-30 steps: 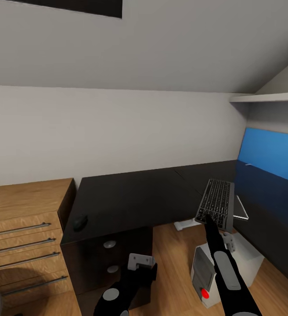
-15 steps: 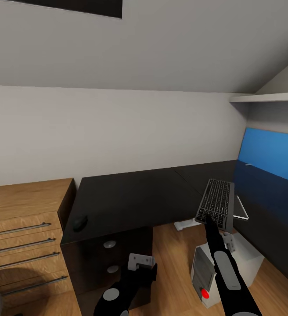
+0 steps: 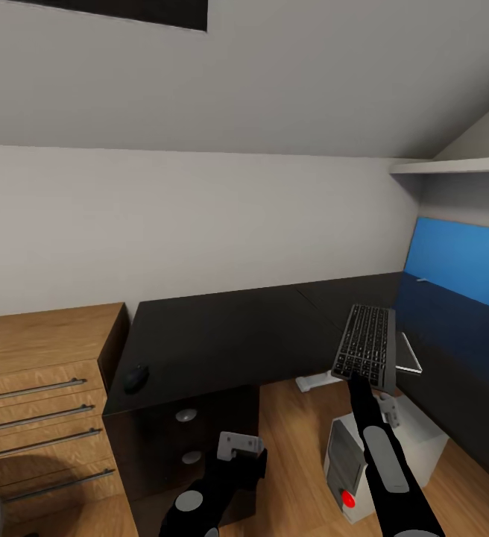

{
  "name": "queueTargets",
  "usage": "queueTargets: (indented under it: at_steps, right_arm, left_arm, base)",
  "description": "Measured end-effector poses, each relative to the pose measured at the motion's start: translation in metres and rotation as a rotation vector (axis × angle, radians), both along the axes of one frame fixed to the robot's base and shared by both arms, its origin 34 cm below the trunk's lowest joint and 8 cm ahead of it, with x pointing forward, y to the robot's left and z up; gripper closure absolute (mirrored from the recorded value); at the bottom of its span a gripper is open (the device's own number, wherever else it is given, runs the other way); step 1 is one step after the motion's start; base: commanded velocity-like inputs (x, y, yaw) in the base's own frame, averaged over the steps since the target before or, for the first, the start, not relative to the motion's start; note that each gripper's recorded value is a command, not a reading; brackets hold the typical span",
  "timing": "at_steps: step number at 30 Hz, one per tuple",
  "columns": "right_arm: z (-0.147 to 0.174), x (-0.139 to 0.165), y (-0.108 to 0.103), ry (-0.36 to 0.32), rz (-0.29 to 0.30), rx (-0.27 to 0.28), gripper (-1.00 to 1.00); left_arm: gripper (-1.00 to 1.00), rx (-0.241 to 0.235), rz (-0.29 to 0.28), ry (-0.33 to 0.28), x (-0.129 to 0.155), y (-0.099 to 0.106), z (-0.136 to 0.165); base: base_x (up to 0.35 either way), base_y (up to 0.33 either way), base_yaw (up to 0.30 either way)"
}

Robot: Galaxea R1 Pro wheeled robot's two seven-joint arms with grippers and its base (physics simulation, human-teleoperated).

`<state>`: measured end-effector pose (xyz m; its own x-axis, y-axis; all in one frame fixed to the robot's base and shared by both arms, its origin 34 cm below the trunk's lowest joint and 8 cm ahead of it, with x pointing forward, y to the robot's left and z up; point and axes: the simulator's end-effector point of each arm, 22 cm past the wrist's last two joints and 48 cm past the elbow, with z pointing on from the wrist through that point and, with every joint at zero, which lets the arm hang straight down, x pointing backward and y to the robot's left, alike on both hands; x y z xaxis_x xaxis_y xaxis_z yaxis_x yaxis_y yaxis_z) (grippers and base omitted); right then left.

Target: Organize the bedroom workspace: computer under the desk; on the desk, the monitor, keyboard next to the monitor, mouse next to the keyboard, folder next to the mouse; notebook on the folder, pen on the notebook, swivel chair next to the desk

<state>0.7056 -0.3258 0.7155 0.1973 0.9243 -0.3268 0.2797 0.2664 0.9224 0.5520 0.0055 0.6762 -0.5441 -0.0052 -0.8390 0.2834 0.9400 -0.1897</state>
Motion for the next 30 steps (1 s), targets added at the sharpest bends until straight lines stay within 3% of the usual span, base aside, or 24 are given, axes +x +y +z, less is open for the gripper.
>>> queueTargets:
  at_steps: [7,14,30]
  right_arm:
    - [0.005,0.001,0.001,-0.002,0.002,0.001,1.00]
    - [0.043,0.006,-0.003,-0.050,-0.006,-0.011,1.00]
    - [0.086,-0.002,-0.002,-0.086,0.003,-0.009,1.00]
  left_arm:
    - [-1.00,0.000,0.001,0.000,0.001,0.000,0.004]
    - [-1.00,-0.001,0.001,0.000,0.003,0.000,0.018]
    - [-1.00,0.000,0.001,0.000,0.007,0.000,0.048]
  base:
    - [0.000,0.000,0.000]
    - [0.000,0.000,0.000]
    - [0.000,0.000,0.000]
